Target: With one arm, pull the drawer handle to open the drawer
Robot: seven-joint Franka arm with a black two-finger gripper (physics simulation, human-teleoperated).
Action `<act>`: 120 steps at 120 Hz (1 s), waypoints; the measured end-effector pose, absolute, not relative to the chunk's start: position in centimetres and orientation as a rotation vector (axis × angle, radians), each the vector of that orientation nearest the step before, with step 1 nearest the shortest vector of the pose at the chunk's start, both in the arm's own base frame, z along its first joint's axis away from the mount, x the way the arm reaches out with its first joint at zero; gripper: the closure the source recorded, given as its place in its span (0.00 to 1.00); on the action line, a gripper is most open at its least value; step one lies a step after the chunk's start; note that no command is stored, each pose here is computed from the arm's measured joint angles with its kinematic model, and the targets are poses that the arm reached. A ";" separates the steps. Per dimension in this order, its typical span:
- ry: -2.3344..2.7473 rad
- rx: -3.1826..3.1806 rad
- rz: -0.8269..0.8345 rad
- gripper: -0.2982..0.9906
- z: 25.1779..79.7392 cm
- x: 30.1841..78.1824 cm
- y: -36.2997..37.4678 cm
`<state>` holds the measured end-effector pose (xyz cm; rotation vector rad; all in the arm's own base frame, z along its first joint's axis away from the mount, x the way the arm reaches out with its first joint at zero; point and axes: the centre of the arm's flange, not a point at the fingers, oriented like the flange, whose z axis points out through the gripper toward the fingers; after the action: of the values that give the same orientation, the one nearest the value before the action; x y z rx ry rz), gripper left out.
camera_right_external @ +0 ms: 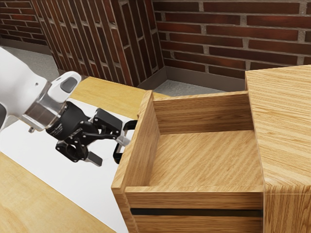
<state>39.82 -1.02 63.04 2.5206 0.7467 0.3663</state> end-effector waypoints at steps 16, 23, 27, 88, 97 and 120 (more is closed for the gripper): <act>0.759 2.523 0.357 0.24 62.8 39.7 -0.6; 0.770 2.524 0.355 0.24 62.8 39.6 -0.3; 0.778 2.524 0.355 0.24 62.7 39.6 0.0; 0.826 2.548 0.393 0.24 63.1 37.2 0.7; 0.833 2.545 0.391 0.24 63.2 37.0 0.9; 0.855 2.539 0.392 0.24 62.9 36.3 1.8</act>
<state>36.28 1.80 62.92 2.5390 0.8554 0.3916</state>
